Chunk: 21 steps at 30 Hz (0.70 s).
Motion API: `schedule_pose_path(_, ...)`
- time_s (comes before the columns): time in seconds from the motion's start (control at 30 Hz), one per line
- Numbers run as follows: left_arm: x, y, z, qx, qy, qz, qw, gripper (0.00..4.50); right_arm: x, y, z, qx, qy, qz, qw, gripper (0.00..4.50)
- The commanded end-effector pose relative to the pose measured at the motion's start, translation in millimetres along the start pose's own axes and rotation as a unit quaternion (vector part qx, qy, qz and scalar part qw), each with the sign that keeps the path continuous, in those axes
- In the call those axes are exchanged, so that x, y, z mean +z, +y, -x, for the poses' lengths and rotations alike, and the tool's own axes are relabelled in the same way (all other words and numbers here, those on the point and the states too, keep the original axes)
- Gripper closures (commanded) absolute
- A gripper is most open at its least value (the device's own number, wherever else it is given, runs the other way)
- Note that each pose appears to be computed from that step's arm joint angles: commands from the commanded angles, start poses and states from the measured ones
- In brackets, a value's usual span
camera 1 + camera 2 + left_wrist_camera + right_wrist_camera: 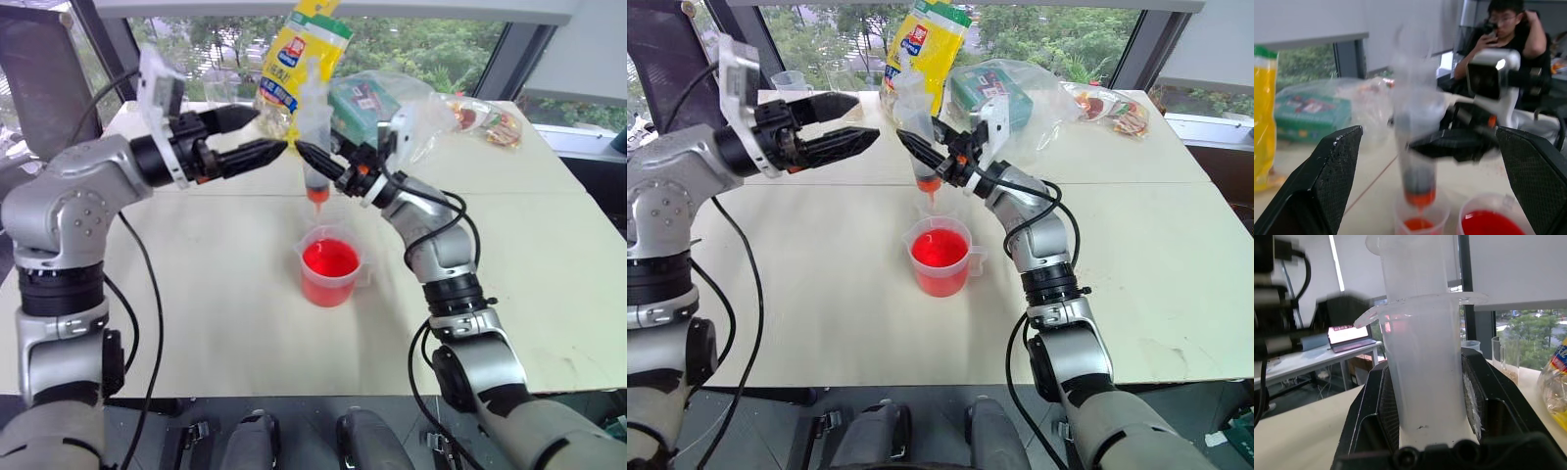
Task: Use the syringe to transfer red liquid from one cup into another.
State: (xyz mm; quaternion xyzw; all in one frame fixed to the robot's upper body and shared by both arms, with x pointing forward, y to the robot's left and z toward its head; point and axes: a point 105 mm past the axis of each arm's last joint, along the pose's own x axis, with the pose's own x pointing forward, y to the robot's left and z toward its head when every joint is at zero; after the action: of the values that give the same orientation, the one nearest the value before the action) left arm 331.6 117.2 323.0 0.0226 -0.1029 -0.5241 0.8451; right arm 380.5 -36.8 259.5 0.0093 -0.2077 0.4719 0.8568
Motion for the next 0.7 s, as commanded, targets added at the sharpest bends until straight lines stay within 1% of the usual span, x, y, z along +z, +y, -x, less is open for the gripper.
schedule_pose_path(0.03,11,-4,-12,-0.015,-0.016,-0.019,1.000,0.04,8,4,-2,0.005,-0.021,0.014,1.000,3.12)
schedule_pose_path(0.2,14,-10,-22,-0.043,-0.025,-0.008,0.999,0.04,4,4,0,-0.001,-0.016,0.016,1.000,3.12)
schedule_pose_path(0.33,11,-13,-28,-0.057,-0.023,-0.002,0.998,0.04,2,2,1,-0.003,-0.013,0.018,1.000,3.12)
schedule_pose_path(0.7,-1,-3,-45,-0.065,-0.020,0.008,0.998,0.04,1,5,0,0.005,-0.008,0.022,1.000,3.12)
